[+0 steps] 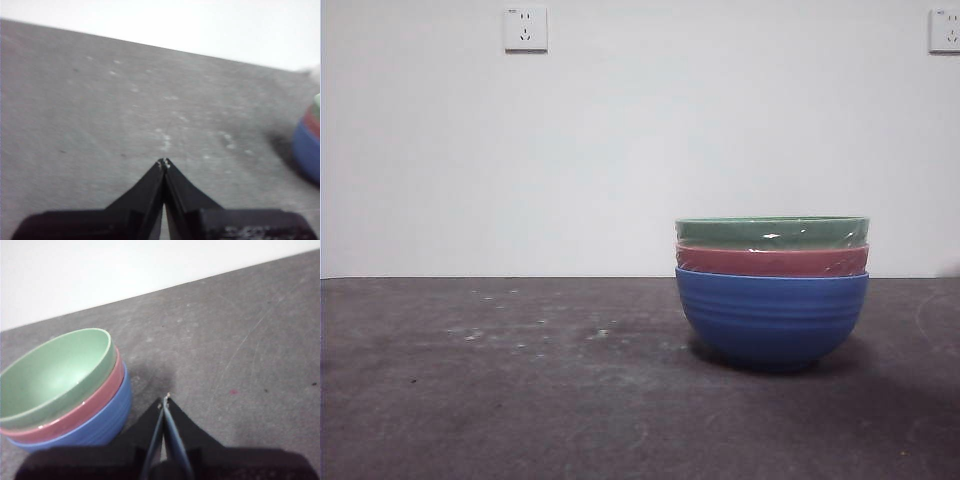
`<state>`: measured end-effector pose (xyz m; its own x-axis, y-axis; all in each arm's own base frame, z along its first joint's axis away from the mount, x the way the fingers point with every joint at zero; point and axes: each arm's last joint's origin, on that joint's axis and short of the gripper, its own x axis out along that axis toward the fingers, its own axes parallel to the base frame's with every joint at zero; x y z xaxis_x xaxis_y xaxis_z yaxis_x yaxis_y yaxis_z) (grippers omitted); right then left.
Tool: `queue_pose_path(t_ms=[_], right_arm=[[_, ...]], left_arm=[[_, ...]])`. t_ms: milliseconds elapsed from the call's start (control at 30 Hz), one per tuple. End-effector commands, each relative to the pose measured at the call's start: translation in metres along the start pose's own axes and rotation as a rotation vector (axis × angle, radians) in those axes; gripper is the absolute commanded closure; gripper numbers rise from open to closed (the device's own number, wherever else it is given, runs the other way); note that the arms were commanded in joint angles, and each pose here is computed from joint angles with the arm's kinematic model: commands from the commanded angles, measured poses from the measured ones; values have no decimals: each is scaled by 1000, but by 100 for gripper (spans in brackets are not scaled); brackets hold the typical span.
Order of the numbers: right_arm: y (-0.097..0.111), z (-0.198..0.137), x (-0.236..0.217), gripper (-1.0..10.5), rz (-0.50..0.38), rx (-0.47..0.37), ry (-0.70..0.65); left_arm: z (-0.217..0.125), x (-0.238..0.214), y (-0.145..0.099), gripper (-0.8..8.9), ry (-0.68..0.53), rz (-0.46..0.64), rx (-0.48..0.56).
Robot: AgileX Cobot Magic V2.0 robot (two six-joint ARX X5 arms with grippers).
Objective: Pick up the green bowl on the top,put the green bowl on the left,pick up the red bowl in the middle,put the red bowl on the right
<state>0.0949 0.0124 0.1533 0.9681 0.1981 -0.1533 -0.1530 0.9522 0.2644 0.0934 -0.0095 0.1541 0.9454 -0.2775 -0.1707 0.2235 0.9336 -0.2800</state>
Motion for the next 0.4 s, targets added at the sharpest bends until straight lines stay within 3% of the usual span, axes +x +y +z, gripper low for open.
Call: queue_pose_path(t_ms=[33,133,400], right_arm=[[-1,-3,1,946,2,72,9],[0,-1,0,952,2,118,5],[6,22,-4,957,-10,125,32]], left_arm=[[-4,1,1,818,18,-26,-104],[-3,1,0,822,17,-44,-127],[20,-7,-8,822,-6,-61,-161]])
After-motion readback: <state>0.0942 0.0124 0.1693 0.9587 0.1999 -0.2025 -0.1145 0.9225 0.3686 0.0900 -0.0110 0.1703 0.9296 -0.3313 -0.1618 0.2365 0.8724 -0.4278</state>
